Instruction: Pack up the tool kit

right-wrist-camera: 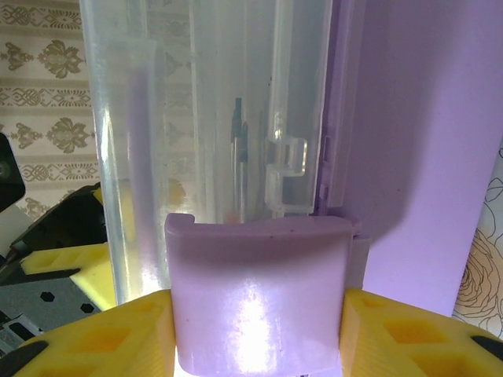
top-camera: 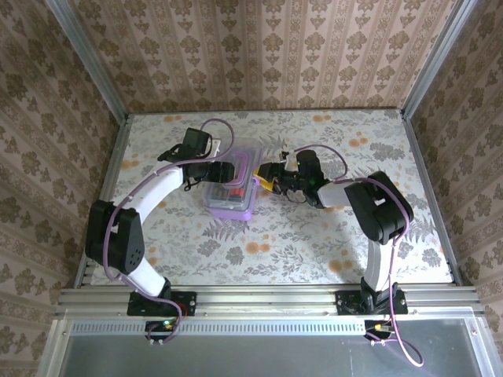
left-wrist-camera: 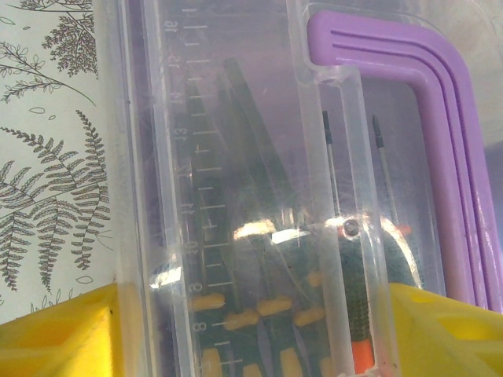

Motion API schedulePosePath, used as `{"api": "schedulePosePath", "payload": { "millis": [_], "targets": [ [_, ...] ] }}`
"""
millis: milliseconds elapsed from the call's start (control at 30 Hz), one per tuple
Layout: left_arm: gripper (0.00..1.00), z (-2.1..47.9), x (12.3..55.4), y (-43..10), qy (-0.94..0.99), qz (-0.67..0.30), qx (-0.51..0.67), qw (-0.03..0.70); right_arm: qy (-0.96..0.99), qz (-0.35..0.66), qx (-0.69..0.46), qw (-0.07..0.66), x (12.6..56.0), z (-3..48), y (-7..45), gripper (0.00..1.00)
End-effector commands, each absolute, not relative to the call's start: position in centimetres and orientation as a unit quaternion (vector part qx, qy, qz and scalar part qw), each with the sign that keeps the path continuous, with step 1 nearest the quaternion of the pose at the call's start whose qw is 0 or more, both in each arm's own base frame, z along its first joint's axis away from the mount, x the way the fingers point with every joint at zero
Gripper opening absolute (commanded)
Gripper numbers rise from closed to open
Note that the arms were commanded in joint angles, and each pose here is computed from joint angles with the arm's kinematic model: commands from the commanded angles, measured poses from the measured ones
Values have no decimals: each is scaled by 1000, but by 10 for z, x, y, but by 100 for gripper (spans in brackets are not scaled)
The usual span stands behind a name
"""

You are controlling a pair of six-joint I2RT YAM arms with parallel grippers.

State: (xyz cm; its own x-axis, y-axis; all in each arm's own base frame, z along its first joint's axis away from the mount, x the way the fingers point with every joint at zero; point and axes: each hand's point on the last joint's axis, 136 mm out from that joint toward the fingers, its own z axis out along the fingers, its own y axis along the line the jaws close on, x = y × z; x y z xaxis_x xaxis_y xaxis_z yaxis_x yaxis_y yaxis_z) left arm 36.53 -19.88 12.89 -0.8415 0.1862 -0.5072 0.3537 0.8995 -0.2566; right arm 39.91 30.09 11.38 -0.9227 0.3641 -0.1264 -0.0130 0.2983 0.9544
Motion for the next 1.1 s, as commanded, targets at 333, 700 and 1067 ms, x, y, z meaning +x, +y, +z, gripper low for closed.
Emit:
{"api": "schedulePosePath", "payload": {
  "millis": [333, 700, 1067],
  "targets": [
    [54, 53, 294, -193, 975, -179, 119, 52, 800, 566, 112, 163, 394, 105, 290, 52],
    [54, 48, 293, -193, 978, -161, 124, 45, 803, 563, 113, 159, 394, 100, 288, 52],
    [54, 47, 295, -195, 978, -160, 123, 45, 810, 556, 111, 149, 399, 95, 293, 52]
  ]
}}
